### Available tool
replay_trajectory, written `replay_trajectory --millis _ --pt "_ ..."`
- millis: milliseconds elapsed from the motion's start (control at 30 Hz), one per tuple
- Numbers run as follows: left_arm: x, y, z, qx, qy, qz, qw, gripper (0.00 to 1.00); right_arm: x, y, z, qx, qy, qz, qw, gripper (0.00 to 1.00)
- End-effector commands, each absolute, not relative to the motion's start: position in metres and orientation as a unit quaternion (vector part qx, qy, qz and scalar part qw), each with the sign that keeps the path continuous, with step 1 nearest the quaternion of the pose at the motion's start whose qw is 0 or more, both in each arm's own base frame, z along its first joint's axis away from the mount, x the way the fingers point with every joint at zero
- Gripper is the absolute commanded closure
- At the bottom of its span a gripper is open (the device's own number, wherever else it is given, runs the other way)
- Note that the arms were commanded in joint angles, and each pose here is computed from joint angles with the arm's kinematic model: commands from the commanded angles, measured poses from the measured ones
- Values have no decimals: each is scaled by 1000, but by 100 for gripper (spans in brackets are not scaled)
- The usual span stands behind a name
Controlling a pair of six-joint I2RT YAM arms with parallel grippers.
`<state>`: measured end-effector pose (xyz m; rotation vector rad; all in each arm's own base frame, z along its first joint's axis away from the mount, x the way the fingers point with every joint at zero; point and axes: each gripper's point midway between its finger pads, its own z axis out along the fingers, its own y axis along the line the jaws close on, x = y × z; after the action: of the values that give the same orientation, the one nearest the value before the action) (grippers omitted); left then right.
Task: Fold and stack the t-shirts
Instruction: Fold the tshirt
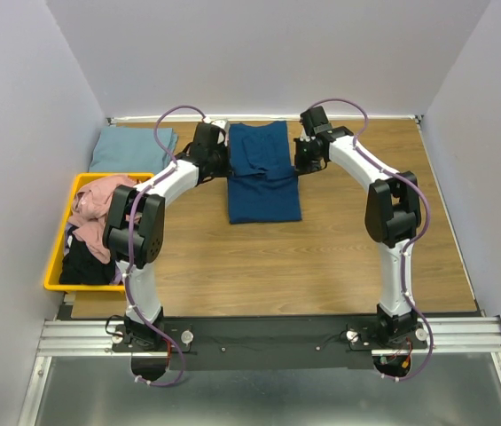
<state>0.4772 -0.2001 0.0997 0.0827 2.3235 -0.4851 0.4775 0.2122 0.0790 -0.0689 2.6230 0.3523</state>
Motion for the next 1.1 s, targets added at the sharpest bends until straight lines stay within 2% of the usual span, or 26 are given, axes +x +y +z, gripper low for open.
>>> replay_trajectory --millis 0,367,733,833,867,900,933,967,1000,1033,1067 --pt "497 -192 114 25 894 -174 412 100 493 208 97 -24 952 119 280 99" --pt "499 -189 107 20 893 -175 413 100 502 209 107 -24 946 120 300 99" --pt "511 -188 69 3 904 -170 393 100 511 210 72 -22 950 112 292 99" --pt "513 -188 61 -2 905 -170 389 92 511 211 58 -24 953 108 281 99" --pt "513 -188 60 -4 905 -170 389 85 511 210 55 -24 954 108 280 96" --pt "513 -188 61 -4 905 -169 390 82 511 211 56 -25 953 109 281 94" --pt "513 -187 64 -3 904 -169 393 78 512 211 59 -25 952 110 284 87" --pt "511 -187 67 -2 903 -169 395 63 512 212 62 -28 951 112 286 83" --pt "512 -186 81 -2 897 -170 409 55 512 211 72 -31 948 113 295 74" --pt "512 -185 88 -2 893 -169 417 47 512 210 77 -30 947 112 300 70" --pt "509 -183 92 -3 892 -167 419 46 511 209 83 -29 945 110 305 67"
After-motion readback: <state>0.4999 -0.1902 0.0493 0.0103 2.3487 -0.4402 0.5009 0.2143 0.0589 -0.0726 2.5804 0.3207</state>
